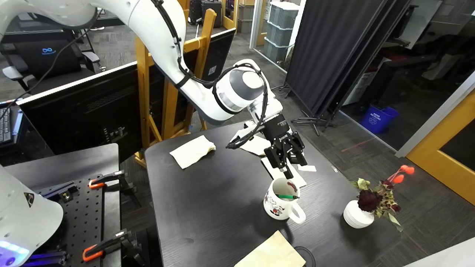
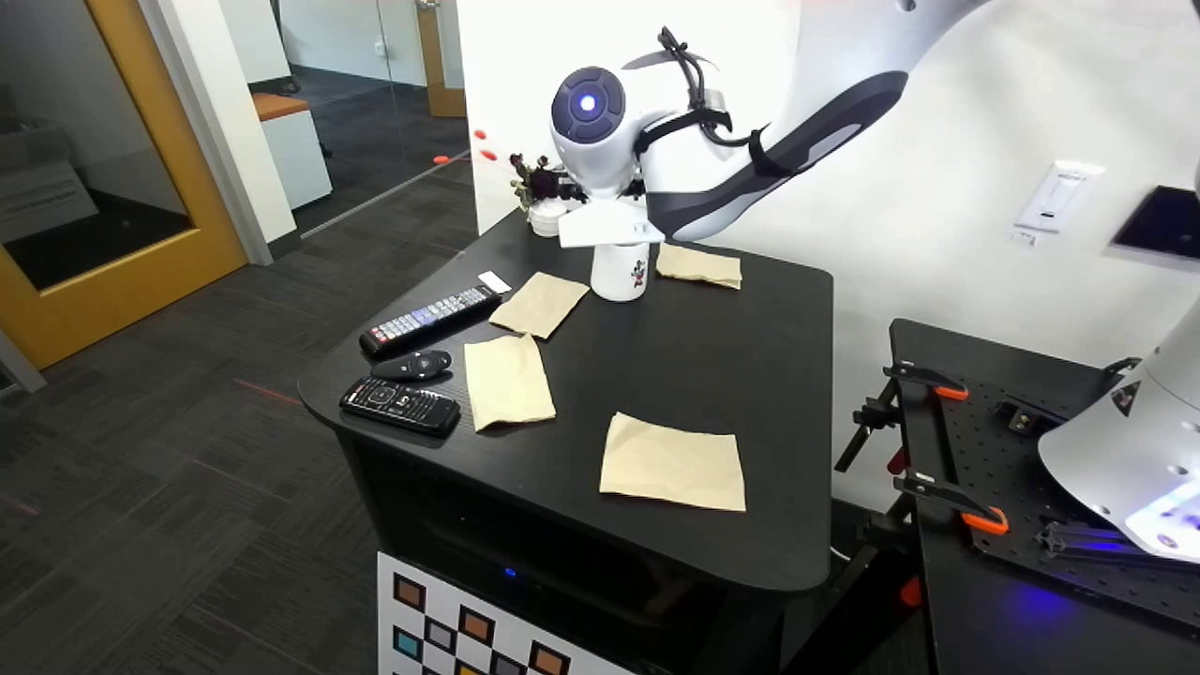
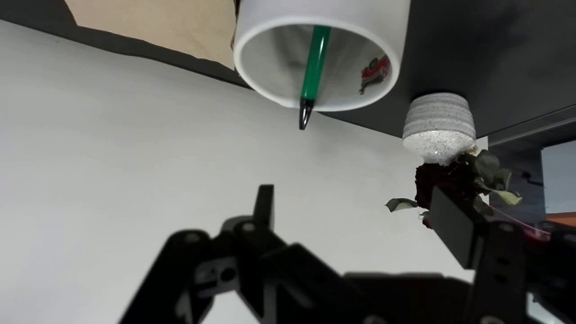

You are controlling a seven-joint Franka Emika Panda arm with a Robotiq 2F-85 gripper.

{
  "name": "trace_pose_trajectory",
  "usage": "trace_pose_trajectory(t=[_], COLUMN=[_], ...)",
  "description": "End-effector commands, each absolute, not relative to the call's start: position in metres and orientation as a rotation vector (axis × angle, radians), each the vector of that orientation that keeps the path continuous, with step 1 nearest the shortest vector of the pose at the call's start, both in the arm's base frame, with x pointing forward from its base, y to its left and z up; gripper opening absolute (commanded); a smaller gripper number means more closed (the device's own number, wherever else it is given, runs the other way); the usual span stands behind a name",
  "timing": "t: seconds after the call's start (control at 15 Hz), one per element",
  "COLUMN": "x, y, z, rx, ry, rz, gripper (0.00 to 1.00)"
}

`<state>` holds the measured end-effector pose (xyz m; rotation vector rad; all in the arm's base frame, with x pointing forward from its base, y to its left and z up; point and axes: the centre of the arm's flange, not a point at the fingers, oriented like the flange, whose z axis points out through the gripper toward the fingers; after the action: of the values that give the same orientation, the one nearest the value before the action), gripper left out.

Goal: Put the pen in the mug

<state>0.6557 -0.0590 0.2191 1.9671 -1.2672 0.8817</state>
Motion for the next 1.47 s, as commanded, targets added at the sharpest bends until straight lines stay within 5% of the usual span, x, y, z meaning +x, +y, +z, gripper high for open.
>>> trace_pose_trajectory(t=[0.0,0.8,1.4], x=[0.628,0.549,0.540], y=[-0.057,-0.063,-0.053], z=[0.251,0.308,0.309], rx=[2.015,2.278,2.377], ry=[-1.279,-1.158,-1.134], rz=[0.841,0.754,0.743], gripper=[1.00,1.00,1.00])
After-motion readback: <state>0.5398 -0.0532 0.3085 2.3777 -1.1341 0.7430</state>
